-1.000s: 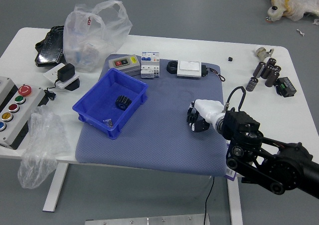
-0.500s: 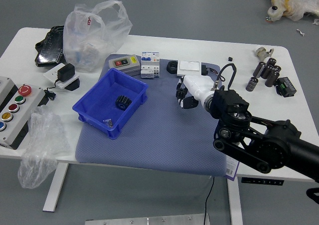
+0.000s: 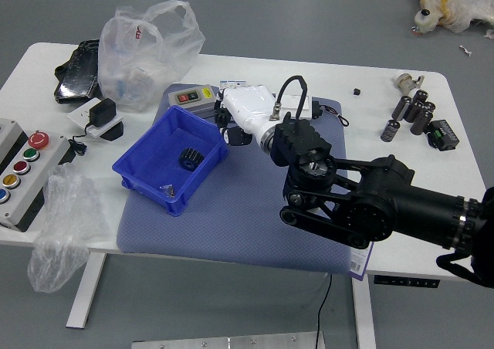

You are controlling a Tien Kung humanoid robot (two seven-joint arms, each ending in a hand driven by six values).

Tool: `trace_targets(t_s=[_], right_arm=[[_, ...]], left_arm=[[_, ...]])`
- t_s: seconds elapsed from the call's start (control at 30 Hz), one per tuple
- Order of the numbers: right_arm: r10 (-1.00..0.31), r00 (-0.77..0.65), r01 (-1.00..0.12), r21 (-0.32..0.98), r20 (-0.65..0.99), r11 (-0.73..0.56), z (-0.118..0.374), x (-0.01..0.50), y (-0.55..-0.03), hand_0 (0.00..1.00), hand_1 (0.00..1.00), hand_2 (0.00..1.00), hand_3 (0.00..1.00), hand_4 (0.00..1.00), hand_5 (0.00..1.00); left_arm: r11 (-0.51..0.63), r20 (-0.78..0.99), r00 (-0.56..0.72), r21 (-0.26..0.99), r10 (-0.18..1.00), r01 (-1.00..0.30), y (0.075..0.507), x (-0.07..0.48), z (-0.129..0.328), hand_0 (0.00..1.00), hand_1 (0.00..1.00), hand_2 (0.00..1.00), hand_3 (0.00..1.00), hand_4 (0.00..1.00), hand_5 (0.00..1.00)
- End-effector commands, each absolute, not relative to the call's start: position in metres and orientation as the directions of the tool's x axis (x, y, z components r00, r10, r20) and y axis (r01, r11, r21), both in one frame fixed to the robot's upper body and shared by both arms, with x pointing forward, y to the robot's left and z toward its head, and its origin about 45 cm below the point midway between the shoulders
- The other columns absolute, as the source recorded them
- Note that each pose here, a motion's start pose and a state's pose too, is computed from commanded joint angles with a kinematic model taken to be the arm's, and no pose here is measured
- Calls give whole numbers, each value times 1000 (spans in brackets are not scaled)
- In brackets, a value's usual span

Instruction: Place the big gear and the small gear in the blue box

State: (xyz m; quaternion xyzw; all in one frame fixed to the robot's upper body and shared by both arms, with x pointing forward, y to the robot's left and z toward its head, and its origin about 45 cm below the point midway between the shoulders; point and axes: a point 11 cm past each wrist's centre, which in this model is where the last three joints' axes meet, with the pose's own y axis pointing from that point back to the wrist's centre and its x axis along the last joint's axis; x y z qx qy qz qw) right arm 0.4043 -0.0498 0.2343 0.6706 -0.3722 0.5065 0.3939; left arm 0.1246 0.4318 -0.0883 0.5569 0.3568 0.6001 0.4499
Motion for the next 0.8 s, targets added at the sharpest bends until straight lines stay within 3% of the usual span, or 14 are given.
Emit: trace_targets(t_s=[0.27, 0.3, 0.47, 0.5, 0.67, 0.7, 0.8], right_arm=[[-136, 219, -843, 117, 966, -526, 224, 388, -23, 308, 335, 377, 550, 441, 8], [-137, 218, -842, 116, 966, -527, 224, 388, -23, 368, 431, 536, 615, 448, 2], [-141, 237, -848, 134, 961, -512, 220, 391, -27, 368, 431, 536, 615, 448, 2], [-139, 246, -851, 145, 959, -505, 218, 392, -29, 569, 698, 817, 772, 600, 187], [-136, 268, -857, 171, 954, -485, 212, 394, -34, 569, 698, 817, 772, 600, 187], [-137, 269, -858, 173, 953, -483, 212, 395, -35, 640, 760, 894, 892, 681, 225], [-144, 273, -861, 175, 951, -477, 211, 396, -36, 640, 760, 894, 892, 681, 225]], left_arm=[[-340, 348, 30, 928, 937, -151, 432, 128, -87, 630, 475, 535, 712, 752, 513], [-340, 348, 30, 928, 937, -151, 432, 128, -87, 630, 475, 535, 713, 752, 515], [-339, 347, 31, 929, 937, -148, 432, 128, -88, 630, 475, 535, 713, 752, 515], [-339, 347, 31, 929, 937, -148, 432, 128, -87, 630, 475, 535, 713, 752, 515], [-340, 348, 33, 928, 937, -150, 432, 128, -87, 630, 475, 535, 713, 752, 515], [-340, 348, 33, 928, 937, -150, 432, 128, -87, 630, 474, 535, 713, 751, 514], [-340, 348, 33, 929, 937, -148, 432, 128, -87, 630, 474, 535, 713, 751, 514]])
